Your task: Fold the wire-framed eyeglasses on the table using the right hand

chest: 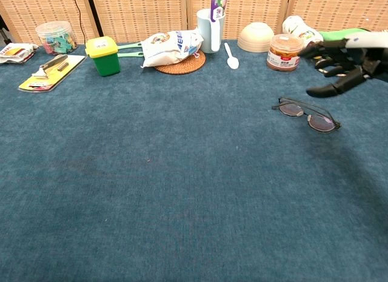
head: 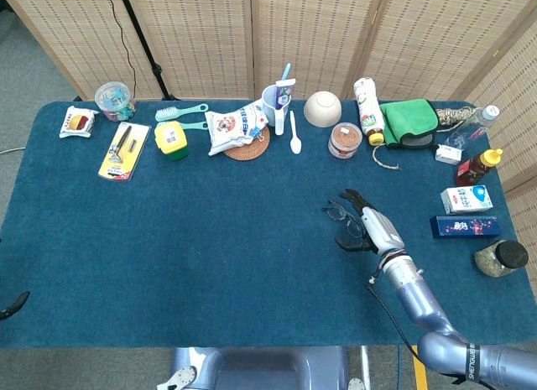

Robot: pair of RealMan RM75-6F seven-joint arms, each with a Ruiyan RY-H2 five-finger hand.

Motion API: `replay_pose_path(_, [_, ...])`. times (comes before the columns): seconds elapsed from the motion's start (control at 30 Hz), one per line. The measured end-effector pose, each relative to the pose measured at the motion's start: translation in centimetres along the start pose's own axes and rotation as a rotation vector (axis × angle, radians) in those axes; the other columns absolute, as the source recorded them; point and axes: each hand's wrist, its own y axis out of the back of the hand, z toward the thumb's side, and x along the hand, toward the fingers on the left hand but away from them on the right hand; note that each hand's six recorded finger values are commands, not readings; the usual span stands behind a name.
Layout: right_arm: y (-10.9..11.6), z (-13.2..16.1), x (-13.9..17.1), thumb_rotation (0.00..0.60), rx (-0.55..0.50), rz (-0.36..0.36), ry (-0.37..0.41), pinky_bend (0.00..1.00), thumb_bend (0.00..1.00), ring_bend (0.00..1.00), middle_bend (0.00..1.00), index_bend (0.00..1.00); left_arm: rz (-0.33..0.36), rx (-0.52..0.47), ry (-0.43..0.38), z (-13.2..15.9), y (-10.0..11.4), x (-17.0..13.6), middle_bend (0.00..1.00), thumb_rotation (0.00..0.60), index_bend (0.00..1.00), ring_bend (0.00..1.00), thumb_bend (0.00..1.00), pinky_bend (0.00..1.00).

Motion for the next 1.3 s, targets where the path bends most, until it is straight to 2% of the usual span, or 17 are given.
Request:
replay_pose_path(0.17, [-1.0, 1.3, -1.2, 0.600, -0.139, 0.011, 0.063, 0.04, 0.36, 0.00, 0.00, 0.05, 0.001, 0.002, 0.006, -0.2, 0.1, 0.0, 0.04, 0.486, 0.13, 0.02, 0.19, 0.00])
replay_pose_path(0.3, [-1.8, 1.5, -2.1, 0.600, -0.183, 0.024, 0.073, 0.04, 0.36, 0.00, 0.00, 0.05, 0.002, 0.003, 0.009, -0.4, 0.2, -0.1, 0.04, 0.486, 0.13, 0.02, 0.19, 0.00])
replay_pose_path(0.73, [-3.2, 0.2, -3.9, 0.600, -0.217, 0.029, 0.037, 0.04, 0.37, 0.00, 0.00, 0.05, -0.001, 0.009, 0.014, -0.6, 0.3, -0.1, 0.04, 0.485, 0.13, 0.02, 0.19, 0.00])
replay_pose_path(1.3, [-4.0, -3.9, -5.0, 0.600, -0.210, -0.035, -0.050, 0.04, 0.37, 0.00, 0.00, 0.05, 0.001, 0.018, 0.011, -0.3, 0.5, -0.2, 0.04, 0.486, 0.13, 0.02, 0.19, 0.00])
